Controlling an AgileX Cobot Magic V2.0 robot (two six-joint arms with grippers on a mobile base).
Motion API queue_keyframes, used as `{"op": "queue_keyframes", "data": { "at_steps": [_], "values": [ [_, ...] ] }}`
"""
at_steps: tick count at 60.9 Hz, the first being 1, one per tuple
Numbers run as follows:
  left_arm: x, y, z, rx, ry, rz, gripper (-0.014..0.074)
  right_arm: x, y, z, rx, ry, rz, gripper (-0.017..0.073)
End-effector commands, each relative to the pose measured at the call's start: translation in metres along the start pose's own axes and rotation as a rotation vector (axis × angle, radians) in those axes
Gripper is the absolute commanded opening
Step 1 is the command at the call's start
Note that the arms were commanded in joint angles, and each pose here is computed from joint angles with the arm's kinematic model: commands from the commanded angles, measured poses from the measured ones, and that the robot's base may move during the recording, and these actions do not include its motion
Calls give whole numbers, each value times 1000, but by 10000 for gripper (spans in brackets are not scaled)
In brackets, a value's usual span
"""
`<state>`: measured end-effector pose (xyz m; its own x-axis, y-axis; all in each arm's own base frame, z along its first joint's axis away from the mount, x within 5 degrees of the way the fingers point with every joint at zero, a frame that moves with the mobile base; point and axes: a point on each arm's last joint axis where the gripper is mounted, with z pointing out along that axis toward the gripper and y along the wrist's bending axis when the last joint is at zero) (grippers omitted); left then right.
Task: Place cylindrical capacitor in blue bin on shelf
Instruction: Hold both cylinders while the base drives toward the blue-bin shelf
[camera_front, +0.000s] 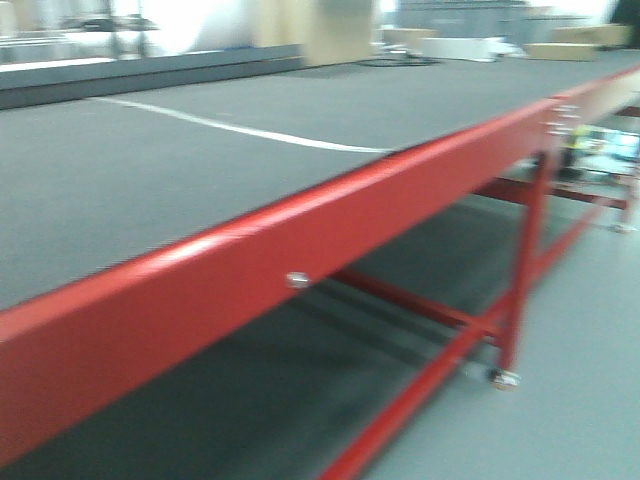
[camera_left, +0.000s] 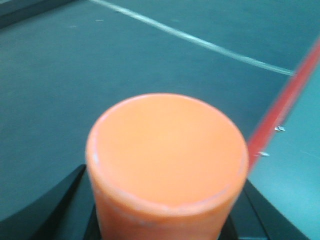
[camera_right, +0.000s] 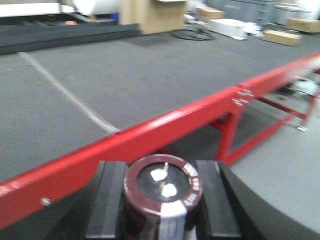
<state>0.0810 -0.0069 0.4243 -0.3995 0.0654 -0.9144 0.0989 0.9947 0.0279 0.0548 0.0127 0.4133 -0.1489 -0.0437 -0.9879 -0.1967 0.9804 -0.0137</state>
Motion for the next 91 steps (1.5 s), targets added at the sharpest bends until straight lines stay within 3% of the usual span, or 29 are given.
{"op": "queue_keyframes", "data": {
  "at_steps": [1,91],
  "values": [
    [-2,0,-2,7,-25,7,-111,-4,0,-2,5,-31,-11,-162],
    [-2,0,-2,7,-25,7,-111,-4,0,-2,5,-31,-11,-162]
  ]
}}
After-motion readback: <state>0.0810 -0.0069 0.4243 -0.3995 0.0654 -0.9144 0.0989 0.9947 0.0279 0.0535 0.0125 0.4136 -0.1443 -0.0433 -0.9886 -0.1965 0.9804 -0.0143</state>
